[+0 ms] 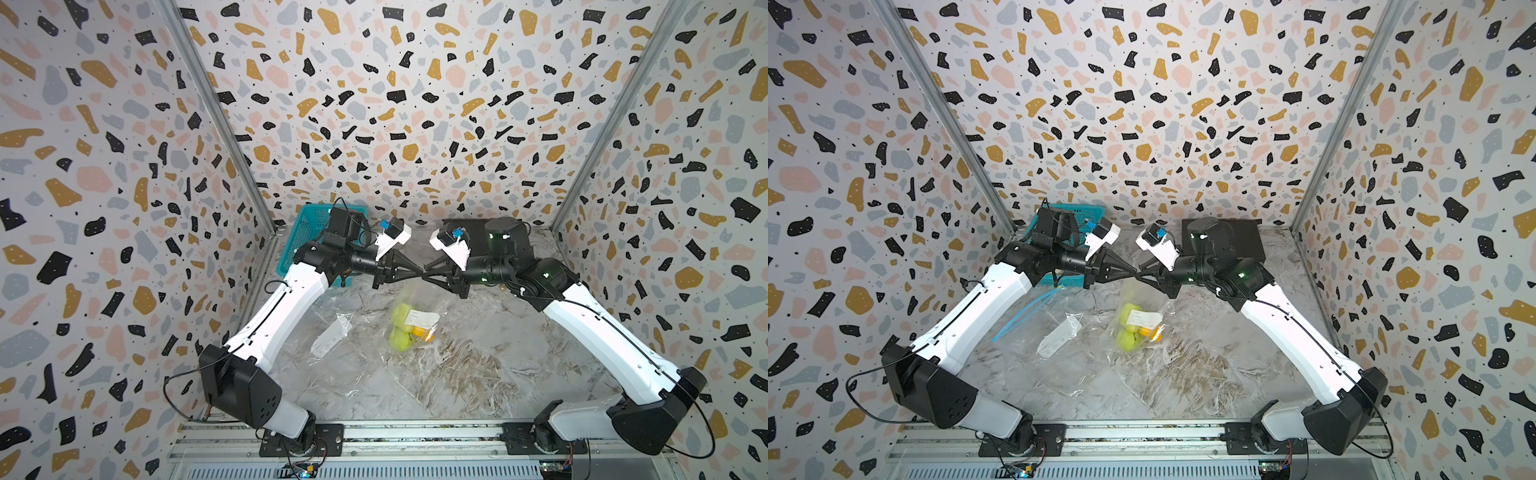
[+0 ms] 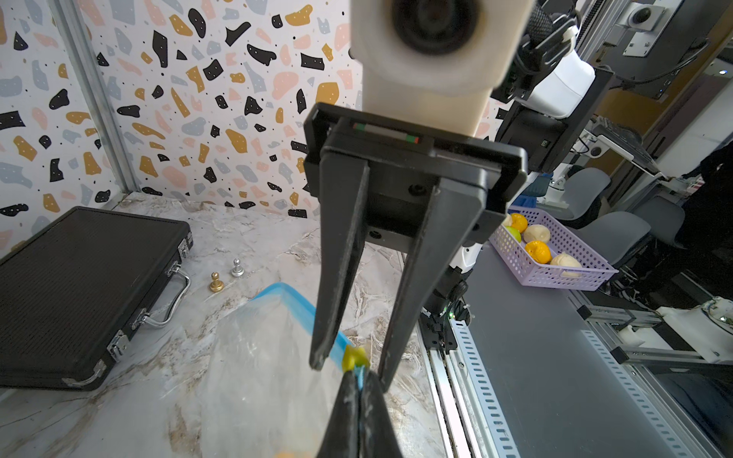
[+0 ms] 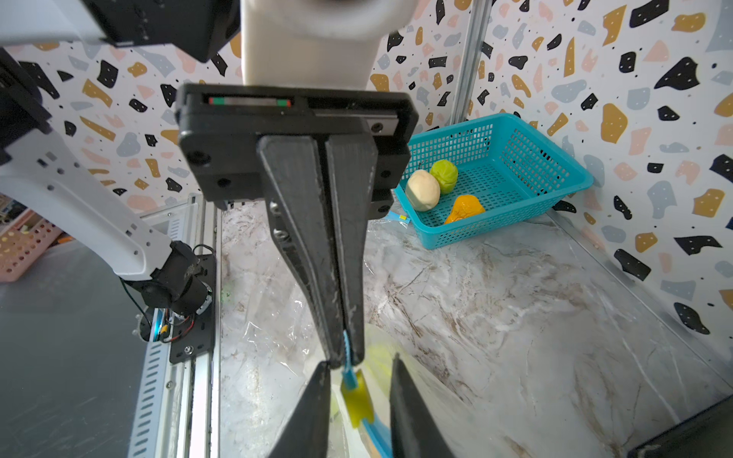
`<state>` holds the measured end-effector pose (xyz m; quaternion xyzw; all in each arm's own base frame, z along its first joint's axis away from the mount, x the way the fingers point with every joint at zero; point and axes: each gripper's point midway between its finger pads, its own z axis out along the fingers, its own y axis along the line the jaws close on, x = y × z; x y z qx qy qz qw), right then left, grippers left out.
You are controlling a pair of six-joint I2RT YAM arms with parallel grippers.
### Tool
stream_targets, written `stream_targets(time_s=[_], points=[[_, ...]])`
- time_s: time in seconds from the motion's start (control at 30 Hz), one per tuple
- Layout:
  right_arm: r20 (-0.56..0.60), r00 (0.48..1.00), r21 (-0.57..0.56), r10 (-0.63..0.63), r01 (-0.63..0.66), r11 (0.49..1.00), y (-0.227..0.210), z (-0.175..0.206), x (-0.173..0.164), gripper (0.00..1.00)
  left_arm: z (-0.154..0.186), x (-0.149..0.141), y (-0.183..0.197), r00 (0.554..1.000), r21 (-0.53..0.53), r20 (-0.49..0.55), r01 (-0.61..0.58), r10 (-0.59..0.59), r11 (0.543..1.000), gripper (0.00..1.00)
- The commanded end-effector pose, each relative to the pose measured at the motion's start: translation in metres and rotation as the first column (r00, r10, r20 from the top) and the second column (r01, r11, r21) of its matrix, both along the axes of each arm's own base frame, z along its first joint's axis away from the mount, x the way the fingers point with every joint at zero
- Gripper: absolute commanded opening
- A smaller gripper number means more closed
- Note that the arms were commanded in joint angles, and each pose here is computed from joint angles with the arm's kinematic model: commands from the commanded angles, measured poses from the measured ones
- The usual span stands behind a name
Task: Open the zip-top bag and take out the pear
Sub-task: Unzip the zipper on the zipper food storage bag.
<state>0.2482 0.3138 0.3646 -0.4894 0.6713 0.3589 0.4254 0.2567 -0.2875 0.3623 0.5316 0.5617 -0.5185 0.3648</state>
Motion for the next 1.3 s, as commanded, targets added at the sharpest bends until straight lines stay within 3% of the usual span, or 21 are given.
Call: stream_targets(time_s=[0.0, 0.27, 1.27], points=[[0.007, 1.0, 0.014, 0.021, -0.021, 1.0, -0.001, 0.011, -0.005, 0.19, 0.008, -0.008, 0.003, 1.0, -0.02, 0.018, 0.022, -0.022, 1.0, 0.0], [0.016, 1.0, 0.019, 0.011, -0.011, 1.0, -0.003, 0.013, -0.004, 0.04, 0.007, -0.006, 0.004, 1.0, -0.013, 0.018, 0.014, -0.014, 1.0, 0.0], [0.005, 0.979, -0.071, -0.204, 0.204, 0.976, -0.044, -0.035, 0.018, 0.06, 0.026, -0.006, 0.015, 0.997, -0.042, 0.067, -0.019, 0.022, 0.999, 0.0]])
